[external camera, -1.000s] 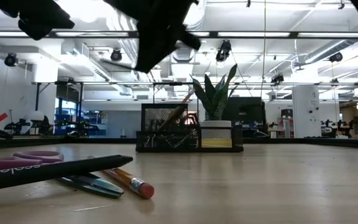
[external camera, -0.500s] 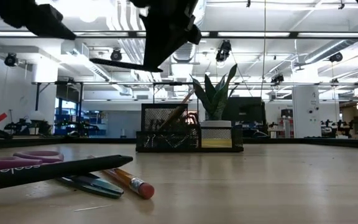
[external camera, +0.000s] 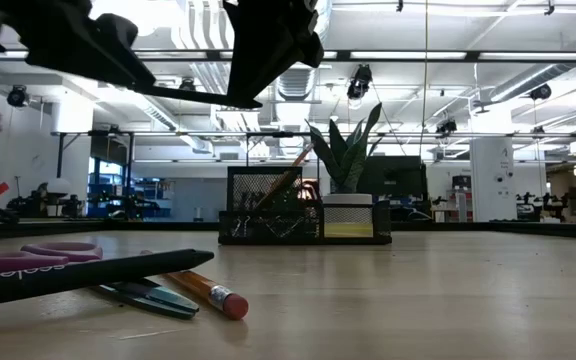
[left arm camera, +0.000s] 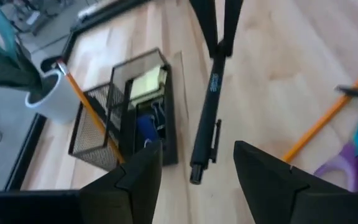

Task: Pick and place office supplies into organizer
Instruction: Put the top pen into the desk organizer

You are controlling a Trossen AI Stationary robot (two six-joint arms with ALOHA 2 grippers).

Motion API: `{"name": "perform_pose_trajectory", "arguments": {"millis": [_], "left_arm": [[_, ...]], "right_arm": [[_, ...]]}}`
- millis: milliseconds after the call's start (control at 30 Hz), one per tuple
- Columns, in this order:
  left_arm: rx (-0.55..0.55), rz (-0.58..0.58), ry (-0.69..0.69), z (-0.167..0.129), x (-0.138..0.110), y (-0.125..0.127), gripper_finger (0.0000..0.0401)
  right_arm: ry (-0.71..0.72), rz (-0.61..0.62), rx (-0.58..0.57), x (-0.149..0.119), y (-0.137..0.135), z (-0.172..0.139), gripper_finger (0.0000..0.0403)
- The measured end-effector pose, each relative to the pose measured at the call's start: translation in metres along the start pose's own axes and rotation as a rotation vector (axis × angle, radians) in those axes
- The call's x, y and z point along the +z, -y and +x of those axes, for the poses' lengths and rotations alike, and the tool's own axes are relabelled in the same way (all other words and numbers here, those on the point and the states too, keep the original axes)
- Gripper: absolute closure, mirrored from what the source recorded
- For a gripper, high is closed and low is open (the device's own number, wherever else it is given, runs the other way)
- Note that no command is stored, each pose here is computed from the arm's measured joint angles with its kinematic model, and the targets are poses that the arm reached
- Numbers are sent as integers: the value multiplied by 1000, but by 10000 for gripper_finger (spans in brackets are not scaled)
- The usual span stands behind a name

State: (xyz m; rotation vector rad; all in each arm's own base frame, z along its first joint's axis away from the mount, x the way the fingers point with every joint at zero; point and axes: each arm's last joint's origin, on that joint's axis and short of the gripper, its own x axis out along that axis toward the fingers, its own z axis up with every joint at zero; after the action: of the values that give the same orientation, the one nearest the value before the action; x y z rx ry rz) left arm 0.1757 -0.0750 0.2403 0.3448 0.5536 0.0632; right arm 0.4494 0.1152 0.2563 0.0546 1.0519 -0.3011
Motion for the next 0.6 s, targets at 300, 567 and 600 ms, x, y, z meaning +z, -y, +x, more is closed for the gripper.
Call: {"name": "perform_pose_trajectory", "arguments": {"millis": [300, 567, 600], "left_arm": [[-74, 100, -33, 15, 8, 2, 216], [-59, 153, -86, 32, 15, 3, 278], [-59, 163, -93, 34, 15, 4, 293]], "right_arm": [[-1, 7, 4, -1, -2, -1, 390], [0, 12, 3, -1, -2, -1, 390], [0, 13, 3, -1, -2, -1, 390]]}}
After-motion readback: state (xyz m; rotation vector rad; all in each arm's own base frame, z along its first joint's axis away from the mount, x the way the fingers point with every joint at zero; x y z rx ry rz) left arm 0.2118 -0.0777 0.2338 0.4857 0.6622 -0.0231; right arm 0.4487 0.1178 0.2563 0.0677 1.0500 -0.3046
